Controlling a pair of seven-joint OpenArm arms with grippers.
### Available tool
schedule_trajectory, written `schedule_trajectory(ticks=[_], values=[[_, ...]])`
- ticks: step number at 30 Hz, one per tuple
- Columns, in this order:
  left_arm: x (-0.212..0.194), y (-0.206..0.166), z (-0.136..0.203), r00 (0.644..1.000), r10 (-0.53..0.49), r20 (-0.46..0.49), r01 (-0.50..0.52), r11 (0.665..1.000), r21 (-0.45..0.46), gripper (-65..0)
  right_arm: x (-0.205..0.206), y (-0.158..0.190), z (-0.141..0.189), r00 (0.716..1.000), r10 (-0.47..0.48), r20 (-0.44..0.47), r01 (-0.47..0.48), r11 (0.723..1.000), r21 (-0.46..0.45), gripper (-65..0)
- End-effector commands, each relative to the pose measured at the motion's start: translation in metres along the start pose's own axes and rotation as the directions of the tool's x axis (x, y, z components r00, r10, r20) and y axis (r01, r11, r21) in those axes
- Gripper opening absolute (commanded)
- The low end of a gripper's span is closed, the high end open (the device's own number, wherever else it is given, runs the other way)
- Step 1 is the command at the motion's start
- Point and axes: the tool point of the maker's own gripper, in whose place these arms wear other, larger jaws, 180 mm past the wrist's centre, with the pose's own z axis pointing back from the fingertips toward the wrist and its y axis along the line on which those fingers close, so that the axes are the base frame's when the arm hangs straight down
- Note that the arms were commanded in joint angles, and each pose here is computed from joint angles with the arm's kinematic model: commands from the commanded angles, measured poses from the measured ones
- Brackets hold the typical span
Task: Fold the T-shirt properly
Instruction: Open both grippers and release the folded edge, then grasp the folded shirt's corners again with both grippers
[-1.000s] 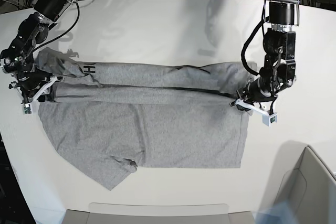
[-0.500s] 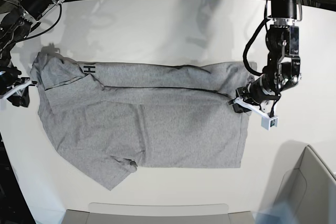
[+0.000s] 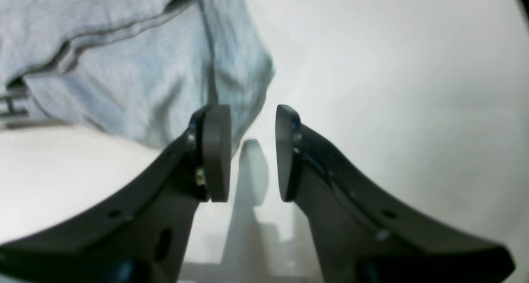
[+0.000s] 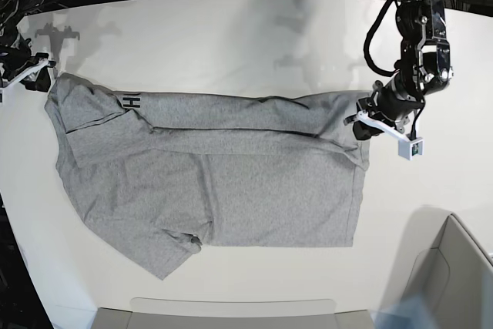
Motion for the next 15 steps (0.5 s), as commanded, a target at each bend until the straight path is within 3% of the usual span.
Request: schedule_trajectory(ticks=[1, 8, 15], values=[[0.01, -0.004, 0.004, 0.999, -0.015, 0.034, 0.016, 1.0, -0.009, -51.0, 0.018, -0.004, 0.001, 0.999, 0.01, 0.049, -0.011, 1.0, 0.005, -46.3], [0.008, -0.003, 0.005, 0.999, -0.016, 0.029, 0.016, 1.0, -0.008, -51.0, 0.01, 0.003, -0.018, 1.0, -0.023, 0.008, 0.023, 0.998, 0.057, -46.3], [0.001, -0.002, 0.005, 1.0, -0.013, 0.013, 0.013, 1.0, -0.006, -51.0, 0.014, 0.008, -0.016, 0.999, -0.036, 0.035, 0.033, 0.996, 0.079, -46.3]])
